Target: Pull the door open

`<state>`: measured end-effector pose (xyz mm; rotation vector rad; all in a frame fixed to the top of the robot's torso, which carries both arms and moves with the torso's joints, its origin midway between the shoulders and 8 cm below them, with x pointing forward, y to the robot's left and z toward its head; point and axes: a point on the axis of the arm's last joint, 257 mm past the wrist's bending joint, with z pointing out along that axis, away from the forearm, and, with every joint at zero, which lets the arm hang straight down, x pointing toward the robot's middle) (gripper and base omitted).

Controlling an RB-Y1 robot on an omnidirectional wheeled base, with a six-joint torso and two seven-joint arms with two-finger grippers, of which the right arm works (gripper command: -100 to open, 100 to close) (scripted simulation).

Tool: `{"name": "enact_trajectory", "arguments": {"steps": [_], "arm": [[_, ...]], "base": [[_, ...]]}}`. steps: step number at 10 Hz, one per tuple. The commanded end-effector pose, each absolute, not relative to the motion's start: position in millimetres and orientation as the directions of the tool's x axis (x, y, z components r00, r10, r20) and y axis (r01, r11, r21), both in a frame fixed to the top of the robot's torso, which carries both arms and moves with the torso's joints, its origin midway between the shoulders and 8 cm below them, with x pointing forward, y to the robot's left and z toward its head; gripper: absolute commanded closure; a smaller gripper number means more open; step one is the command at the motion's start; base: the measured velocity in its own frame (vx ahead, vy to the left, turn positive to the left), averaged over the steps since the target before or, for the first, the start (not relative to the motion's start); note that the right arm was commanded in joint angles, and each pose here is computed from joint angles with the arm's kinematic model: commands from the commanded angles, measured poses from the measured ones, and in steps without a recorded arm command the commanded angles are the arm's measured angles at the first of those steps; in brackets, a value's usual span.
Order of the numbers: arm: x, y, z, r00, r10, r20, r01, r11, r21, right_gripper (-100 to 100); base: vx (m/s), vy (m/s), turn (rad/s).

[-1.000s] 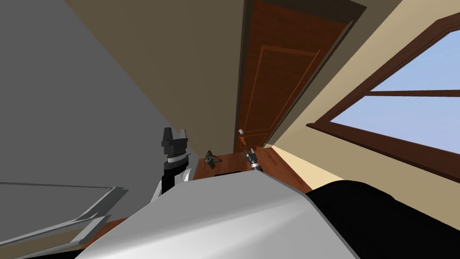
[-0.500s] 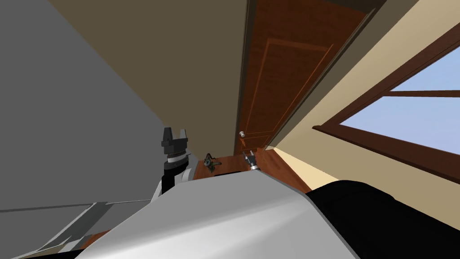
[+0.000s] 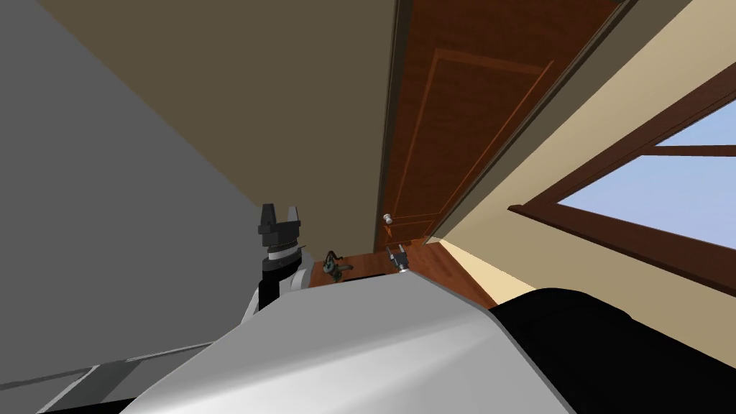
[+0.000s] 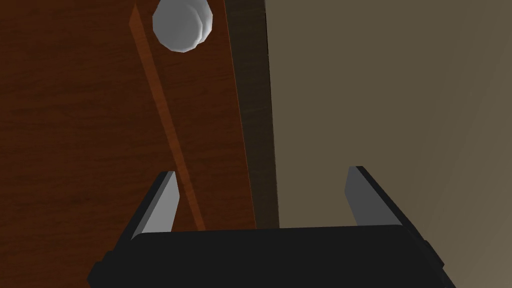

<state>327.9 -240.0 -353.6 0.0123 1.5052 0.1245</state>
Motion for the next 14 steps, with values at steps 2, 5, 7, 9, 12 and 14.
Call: {"name": "enact_trajectory", "arguments": {"steps": [2, 5, 7, 9, 12, 14], "arm": [[322.2, -232.7, -366.3, 0.041, 0.055, -0.998, -0.072, 0.996, 0.052, -100], [315.2, -222.3, -380.3, 0.018, 0.022, -1.000, -0.071, 0.997, 0.020, -100], [311.2, -215.1, -387.8, 0.006, 0.006, -1.000, -0.070, 0.998, 0.006, -100], [310.9, -214.6, -388.6, 0.005, 0.006, -1.000, -0.069, 0.998, 0.006, -100], [327.6, -239.6, -398.0, -0.005, -0.027, -1.000, -0.063, 0.998, -0.027, -100], [338.4, -253.5, -401.6, -0.009, -0.040, -0.999, -0.054, 0.998, -0.039, -100]], "base": [[0.142, -0.055, -0.015], [0.152, -0.085, -0.036], [0.192, -0.138, -0.074], [0.152, -0.130, -0.046], [-0.133, 0.109, 0.235], [-0.091, 0.096, 0.078]]}}
